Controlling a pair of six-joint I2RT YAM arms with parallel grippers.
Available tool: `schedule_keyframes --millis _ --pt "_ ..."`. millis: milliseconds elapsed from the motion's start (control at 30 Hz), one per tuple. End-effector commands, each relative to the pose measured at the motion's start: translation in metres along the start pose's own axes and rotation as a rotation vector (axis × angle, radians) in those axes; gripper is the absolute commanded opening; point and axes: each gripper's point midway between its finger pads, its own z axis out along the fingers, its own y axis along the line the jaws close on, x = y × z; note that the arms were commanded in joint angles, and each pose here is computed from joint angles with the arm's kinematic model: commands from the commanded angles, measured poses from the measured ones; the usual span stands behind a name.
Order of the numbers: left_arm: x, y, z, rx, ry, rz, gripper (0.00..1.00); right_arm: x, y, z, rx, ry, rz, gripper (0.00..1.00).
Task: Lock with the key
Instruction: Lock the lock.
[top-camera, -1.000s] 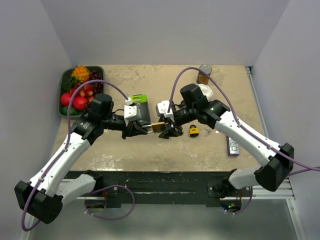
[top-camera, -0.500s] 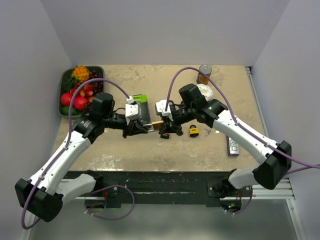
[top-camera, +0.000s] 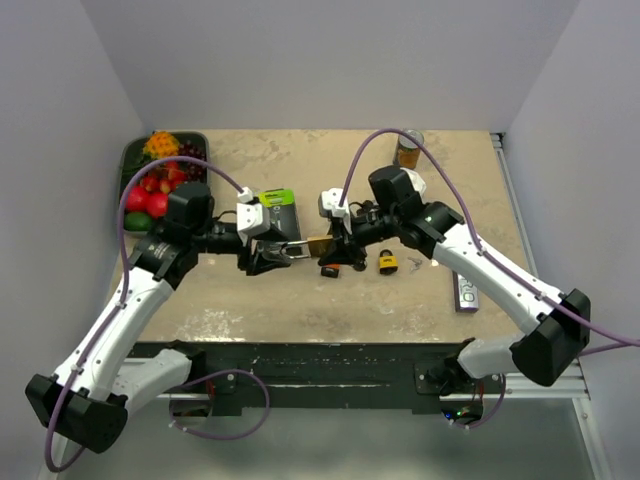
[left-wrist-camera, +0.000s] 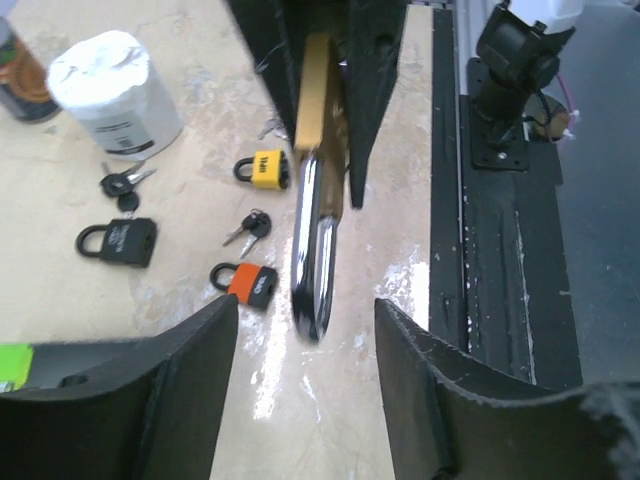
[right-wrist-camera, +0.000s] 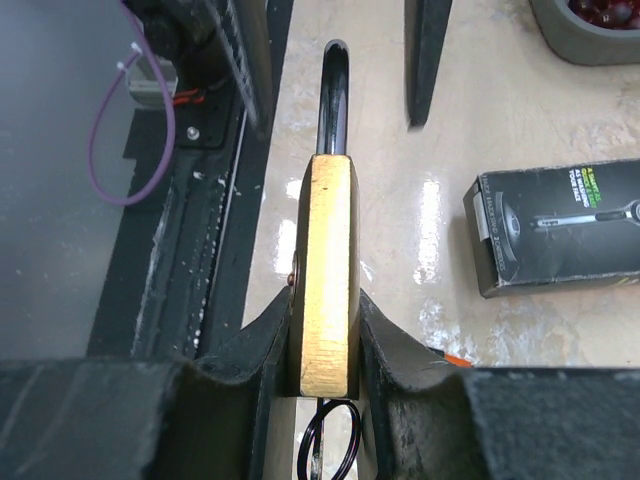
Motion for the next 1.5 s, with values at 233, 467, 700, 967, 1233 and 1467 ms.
schedule_keyframes --millis 233,467,700,967,1233,1467 --pt "-0.008 0.001 -0.026 -0.043 -0.163 -0.006 0.65 -0.073 0.015 -0.024 -0.023 -0.296 0.019 0.00" --pt "-0.032 -0.001 -0.024 -0.031 -0.267 -0.054 0.55 -0.083 0.019 -0.025 -0.035 -0.343 0.080 0.00" --pt "-0.044 -0.009 -0.013 -0.018 -0.290 -0.073 0.45 -0.084 0.021 -0.025 -0.051 -0.347 0.084 0.00" --pt "-0.049 -0.010 -0.011 0.003 -0.307 -0.101 0.31 -0.085 0.024 -0.025 -0.054 -0.339 0.018 0.00" --pt "-0.050 -0.018 -0.005 0.052 -0.302 -0.121 0.11 -0.086 0.025 -0.024 -0.060 -0.343 0.001 0.00" --pt "-0.051 -0.023 0.004 0.086 -0.320 -0.170 0.00 -0.095 0.032 -0.018 -0.087 -0.364 -0.029 0.00"
